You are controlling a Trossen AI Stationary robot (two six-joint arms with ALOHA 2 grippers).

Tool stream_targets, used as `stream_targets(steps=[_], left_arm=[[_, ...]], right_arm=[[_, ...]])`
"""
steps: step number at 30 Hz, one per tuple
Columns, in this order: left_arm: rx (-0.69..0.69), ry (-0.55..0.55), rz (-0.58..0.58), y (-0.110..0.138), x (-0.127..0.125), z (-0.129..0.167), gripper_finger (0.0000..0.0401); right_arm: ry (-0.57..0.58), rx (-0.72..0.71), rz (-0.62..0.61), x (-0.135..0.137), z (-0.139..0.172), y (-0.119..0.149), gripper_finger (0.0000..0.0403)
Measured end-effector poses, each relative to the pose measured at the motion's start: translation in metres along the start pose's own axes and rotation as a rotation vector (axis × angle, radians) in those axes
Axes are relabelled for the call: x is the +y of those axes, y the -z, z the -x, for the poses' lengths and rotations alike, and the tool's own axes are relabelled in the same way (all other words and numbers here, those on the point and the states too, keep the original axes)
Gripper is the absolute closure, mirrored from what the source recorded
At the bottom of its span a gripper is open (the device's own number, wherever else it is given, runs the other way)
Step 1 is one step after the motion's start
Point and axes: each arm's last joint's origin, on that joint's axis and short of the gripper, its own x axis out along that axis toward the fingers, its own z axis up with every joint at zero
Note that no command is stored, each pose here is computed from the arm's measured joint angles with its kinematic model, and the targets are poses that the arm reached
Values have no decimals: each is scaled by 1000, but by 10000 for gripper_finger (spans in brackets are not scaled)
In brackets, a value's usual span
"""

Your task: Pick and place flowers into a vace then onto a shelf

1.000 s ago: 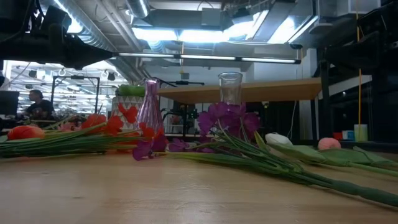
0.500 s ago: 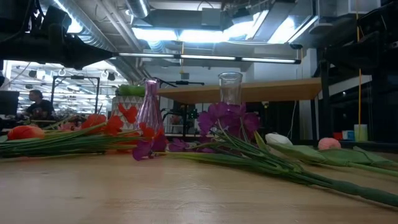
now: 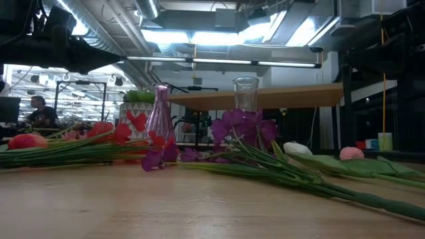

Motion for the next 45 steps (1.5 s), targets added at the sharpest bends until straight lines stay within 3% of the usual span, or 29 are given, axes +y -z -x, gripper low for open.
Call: stream_targets(steps=[15, 21, 28, 45], left_arm=[[0, 0, -1, 0, 0, 0, 397], [0, -2, -51, 0, 0, 0, 397], [0, -2, -51, 0, 0, 0, 397], [0, -2, -51, 0, 0, 0, 397]], right_arm=[[0, 0, 0, 0, 0, 0, 377], [1, 0, 2, 0, 0, 0, 377], [1, 0, -105, 0, 0, 0, 377], [2, 1, -105, 0, 0, 0, 377]])
